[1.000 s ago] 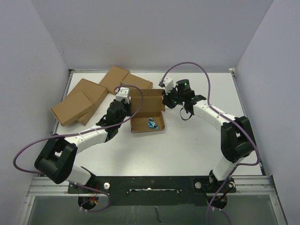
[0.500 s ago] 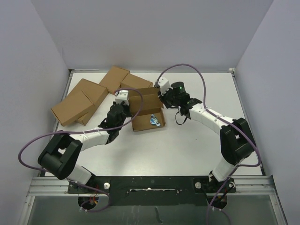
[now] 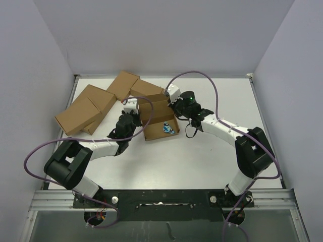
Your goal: Fold the paper box
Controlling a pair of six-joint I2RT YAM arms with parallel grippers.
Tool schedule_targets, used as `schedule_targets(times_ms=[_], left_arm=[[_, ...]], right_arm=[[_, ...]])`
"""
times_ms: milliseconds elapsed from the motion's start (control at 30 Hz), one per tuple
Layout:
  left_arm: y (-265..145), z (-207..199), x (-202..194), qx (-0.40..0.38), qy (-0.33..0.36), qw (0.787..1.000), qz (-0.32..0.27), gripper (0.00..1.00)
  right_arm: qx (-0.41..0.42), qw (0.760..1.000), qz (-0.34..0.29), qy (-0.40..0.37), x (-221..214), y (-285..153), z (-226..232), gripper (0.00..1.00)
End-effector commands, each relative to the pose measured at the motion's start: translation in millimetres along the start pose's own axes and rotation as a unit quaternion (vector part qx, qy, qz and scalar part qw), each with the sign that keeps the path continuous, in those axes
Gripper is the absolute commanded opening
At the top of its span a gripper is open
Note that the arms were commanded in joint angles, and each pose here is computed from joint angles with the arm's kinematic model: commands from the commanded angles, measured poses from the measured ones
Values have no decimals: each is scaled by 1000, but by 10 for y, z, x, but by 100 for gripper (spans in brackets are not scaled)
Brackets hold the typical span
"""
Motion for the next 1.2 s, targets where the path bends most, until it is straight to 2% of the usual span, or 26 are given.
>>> schedule_targets(times_ms=[0, 500, 1167], left_arm=[[-23, -146, 63, -37, -43, 998, -22, 0], [-187, -201, -50, 24, -37, 999, -11, 0], [-459, -225, -235, 26, -57, 998, 9, 0]], right_arm=[[-19, 998, -60, 23, 211, -18, 41, 0], [-14, 995, -88, 34, 129, -178, 260, 0], [11, 994, -93, 54, -64, -297, 499, 1]])
Point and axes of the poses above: each gripper's point midway between its finger pads, its own y axis out along the fingers, its own z axis along the line the jaws close on, x = y × z, the point moved 9 cm from there along -y, back along the fingers, and after that the axes turned 5 degrees about -y, right-handed, at the moved point
